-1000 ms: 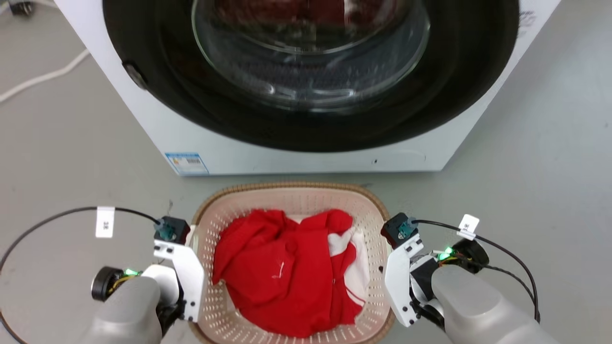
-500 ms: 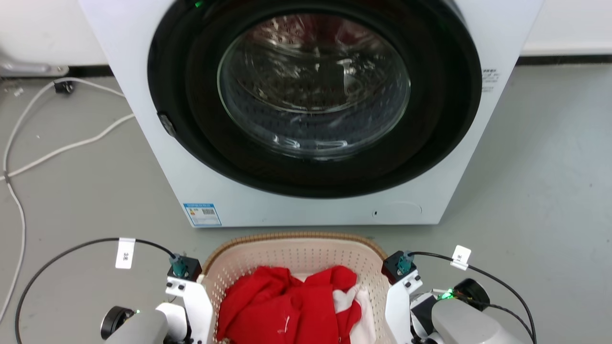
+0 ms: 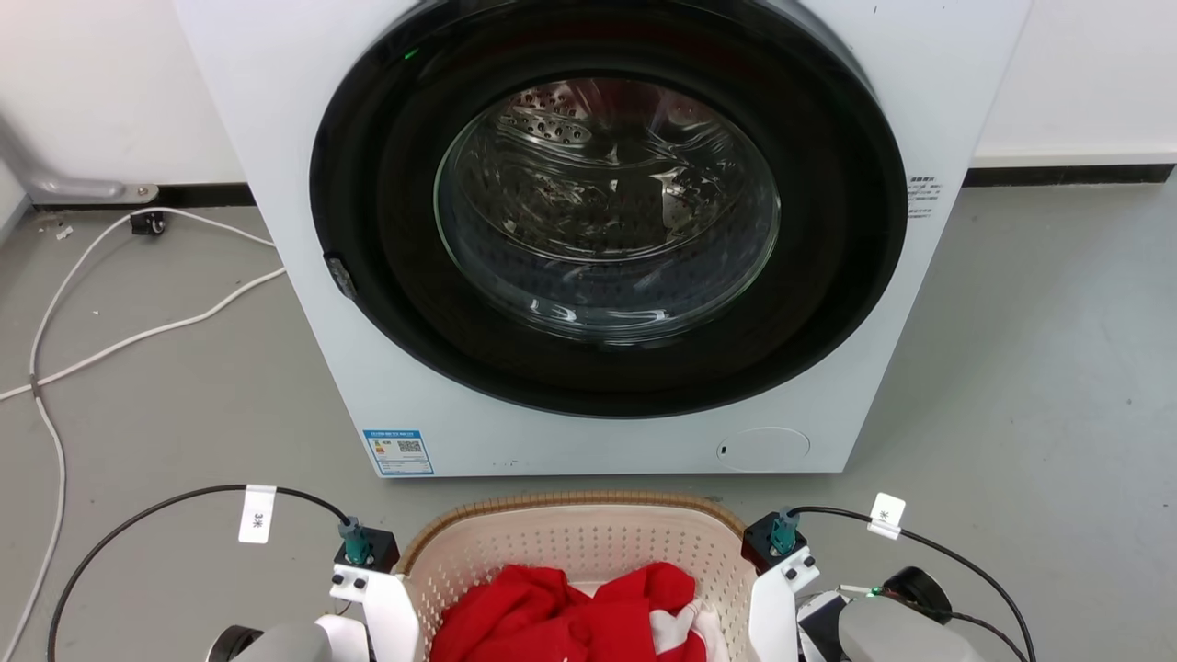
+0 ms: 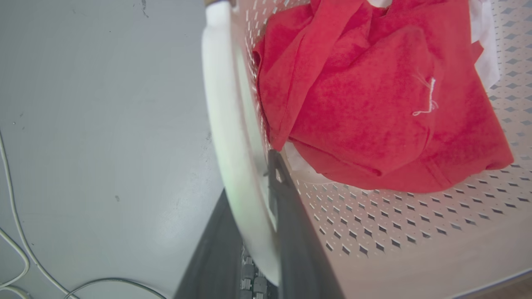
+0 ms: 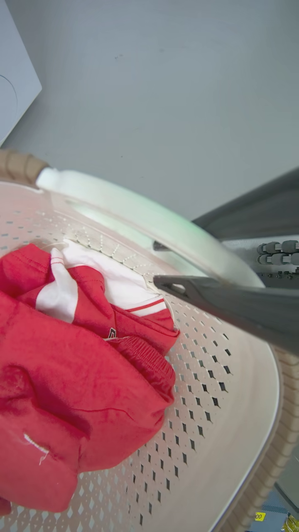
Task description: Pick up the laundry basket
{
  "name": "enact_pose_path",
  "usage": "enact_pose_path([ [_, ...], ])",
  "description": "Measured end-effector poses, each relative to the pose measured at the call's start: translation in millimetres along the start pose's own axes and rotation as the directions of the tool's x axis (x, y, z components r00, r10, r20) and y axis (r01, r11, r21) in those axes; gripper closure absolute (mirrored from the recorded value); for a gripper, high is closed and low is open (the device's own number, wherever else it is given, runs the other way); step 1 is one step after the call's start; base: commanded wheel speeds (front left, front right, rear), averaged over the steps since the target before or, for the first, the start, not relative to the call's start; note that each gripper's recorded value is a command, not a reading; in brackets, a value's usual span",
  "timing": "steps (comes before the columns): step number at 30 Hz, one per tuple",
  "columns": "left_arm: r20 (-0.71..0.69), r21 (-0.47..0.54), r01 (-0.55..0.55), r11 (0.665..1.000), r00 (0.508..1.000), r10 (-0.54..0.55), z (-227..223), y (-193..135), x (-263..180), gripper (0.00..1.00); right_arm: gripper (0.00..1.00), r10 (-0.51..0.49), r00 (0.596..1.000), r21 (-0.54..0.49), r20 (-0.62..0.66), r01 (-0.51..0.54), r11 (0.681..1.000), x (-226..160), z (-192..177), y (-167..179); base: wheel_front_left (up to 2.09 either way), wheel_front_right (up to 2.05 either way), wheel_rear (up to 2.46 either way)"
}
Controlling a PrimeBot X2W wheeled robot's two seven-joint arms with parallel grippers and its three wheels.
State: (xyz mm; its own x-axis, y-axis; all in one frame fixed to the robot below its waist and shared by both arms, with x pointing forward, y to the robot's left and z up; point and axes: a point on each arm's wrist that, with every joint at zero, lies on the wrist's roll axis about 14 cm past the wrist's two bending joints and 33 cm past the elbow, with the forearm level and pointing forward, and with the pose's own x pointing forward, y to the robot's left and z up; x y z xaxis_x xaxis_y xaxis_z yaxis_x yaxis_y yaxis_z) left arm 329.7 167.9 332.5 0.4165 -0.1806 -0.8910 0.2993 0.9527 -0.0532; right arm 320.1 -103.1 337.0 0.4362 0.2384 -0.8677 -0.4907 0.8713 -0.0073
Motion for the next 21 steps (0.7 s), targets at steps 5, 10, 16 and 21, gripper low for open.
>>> enact_pose_path([
  [5, -0.015, -0.003, 0.010, 1.000, 1.000, -0.010, -3.1, -3.6, -1.5, 1.00, 1.00, -0.001, 1.000, 0.002, -0.014, 0.001, 1.000, -2.1, -3.3, -1.3, 0.00, 0.00, 0.00],
  [10, -0.023, -0.005, 0.016, 1.000, 1.000, -0.016, -5.4, -5.2, -1.5, 1.00, 1.00, 0.002, 1.000, 0.006, -0.028, -0.002, 1.000, -2.4, -7.0, -1.5, 0.00, 0.00, 0.00],
  [16, -0.032, -0.008, 0.022, 1.000, 0.999, -0.022, -8.1, -6.9, -0.9, 1.00, 1.00, 0.006, 0.999, 0.008, -0.039, -0.006, 1.000, -2.1, -10.2, -1.5, 0.00, 0.00, 0.00],
  [21, -0.035, -0.012, 0.024, 1.000, 0.999, -0.024, -8.7, -7.0, -0.6, 1.00, 1.00, 0.010, 0.999, 0.007, -0.047, -0.010, 1.000, -1.2, -12.2, -0.9, 0.00, 0.00, 0.00],
])
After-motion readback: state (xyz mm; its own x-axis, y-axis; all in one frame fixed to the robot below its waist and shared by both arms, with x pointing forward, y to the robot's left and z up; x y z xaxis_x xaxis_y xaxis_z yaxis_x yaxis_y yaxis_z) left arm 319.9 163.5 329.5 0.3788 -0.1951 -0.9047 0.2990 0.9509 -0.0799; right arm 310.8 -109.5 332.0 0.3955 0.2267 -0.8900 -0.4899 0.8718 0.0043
